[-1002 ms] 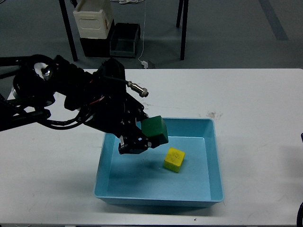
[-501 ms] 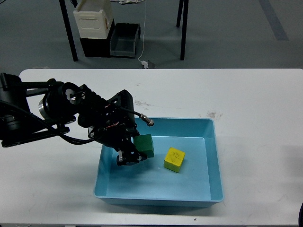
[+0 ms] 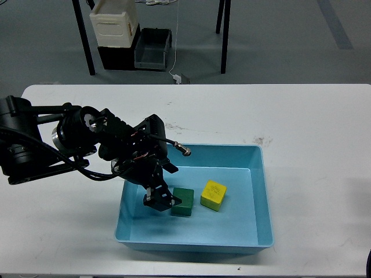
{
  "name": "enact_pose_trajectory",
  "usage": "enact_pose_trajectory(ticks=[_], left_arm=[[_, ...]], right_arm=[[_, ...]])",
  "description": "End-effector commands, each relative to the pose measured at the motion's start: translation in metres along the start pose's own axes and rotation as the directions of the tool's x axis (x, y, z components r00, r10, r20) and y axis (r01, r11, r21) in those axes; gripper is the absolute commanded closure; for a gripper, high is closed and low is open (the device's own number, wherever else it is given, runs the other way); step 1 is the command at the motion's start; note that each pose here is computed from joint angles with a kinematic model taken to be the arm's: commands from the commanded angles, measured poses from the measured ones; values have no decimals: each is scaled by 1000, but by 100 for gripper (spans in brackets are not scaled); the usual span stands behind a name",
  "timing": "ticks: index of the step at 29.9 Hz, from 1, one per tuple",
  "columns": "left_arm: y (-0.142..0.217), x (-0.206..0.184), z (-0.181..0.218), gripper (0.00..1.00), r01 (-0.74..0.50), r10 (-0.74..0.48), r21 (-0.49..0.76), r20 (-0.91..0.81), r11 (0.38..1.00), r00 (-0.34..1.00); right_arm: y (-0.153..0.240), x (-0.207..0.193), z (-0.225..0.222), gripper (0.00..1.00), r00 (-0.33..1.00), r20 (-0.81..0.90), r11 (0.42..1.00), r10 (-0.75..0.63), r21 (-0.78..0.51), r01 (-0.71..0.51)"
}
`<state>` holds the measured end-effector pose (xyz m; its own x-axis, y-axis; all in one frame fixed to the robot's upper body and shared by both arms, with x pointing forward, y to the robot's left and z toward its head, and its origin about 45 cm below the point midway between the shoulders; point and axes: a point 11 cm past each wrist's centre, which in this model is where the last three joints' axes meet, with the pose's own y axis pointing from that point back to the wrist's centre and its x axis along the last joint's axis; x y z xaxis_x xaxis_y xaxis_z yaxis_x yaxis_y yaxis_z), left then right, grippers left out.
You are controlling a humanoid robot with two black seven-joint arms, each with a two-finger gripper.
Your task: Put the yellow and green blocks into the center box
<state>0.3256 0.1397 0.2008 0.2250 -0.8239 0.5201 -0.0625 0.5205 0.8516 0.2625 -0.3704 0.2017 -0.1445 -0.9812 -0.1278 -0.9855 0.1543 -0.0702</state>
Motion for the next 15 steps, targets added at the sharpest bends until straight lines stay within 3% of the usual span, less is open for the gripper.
enact_pose_trajectory(ticks=[1,4,6,9,12,15], left_arm=[[8,15,-5,4,-64,64,6,-32,998,997],[33,47,-11,4,-233,229,-14,-155,972,961],[60,66,-16,4,-383,358,-27,-295,924,886],[96,69,-26,4,-592,486,-18,-553,806,677],[111,65,-32,4,-709,528,14,-677,706,513],[123,44,-43,4,-826,548,108,-794,553,263]], right_arm=[[0,0,0,0,1000,-3,1000,-2,-2,2],[-1,-3,0,0,1000,2,1000,-14,1,14],[-3,-6,-1,0,1000,5,1000,-23,5,23],[-10,-14,-6,0,999,8,999,-45,23,45],[-14,-16,-9,0,999,11,998,-50,38,50],[-18,-20,-13,0,998,24,997,-53,56,51]])
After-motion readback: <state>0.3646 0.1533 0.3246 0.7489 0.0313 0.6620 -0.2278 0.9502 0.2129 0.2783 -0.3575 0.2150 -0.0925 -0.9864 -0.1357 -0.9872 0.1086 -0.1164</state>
